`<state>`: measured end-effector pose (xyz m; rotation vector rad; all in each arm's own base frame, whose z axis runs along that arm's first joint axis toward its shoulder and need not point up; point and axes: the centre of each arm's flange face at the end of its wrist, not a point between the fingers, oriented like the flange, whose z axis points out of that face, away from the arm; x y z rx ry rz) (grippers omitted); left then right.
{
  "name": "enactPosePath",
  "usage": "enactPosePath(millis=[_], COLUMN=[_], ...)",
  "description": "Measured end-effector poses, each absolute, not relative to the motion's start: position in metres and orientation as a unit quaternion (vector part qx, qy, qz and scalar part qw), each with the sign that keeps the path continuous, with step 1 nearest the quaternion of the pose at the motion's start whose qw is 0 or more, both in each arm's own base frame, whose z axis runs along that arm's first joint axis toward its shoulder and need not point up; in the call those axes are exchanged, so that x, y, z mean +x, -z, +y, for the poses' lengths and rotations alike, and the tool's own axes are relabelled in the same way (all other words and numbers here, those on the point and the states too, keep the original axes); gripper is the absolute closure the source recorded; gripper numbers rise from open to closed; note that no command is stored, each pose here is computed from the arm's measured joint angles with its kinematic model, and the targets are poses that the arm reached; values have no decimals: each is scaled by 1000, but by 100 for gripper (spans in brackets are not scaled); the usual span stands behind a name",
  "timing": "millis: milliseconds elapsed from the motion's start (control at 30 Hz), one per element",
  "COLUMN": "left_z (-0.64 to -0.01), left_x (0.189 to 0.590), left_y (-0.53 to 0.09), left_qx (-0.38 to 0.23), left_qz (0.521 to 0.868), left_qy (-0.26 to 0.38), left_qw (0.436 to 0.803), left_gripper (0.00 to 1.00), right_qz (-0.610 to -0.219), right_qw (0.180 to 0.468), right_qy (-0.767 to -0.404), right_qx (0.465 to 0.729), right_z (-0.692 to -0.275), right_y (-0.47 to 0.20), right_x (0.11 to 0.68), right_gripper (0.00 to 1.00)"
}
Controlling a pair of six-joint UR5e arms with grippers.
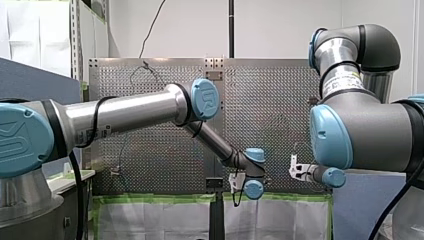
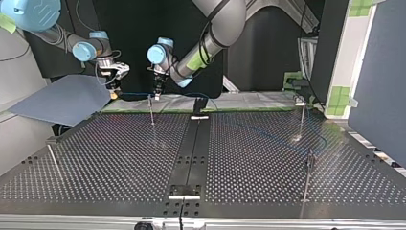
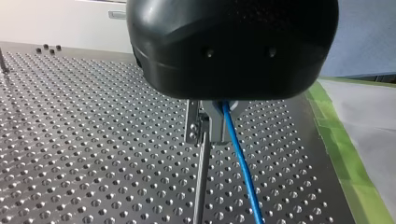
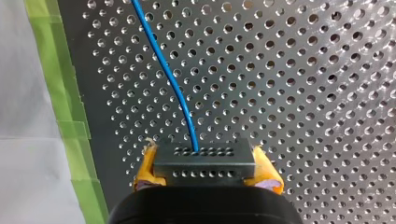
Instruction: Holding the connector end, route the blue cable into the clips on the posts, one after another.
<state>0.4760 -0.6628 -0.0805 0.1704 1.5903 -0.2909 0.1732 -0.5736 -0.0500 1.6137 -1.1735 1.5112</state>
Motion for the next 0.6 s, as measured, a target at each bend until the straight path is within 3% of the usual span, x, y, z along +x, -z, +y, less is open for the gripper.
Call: enactPosePath(millis=[600], left_z=[-647], left_x=[503], left_y=[81], left_qx=[72], left_qz=[710], left_qy=[144], left_qw=[685], left_gripper=[100], right_qz=[-439], right_qw=[316], right_qy=[-578], right_qx=[611], right_z=[-588], right_y=[42], right_x=[180], right_gripper=[100])
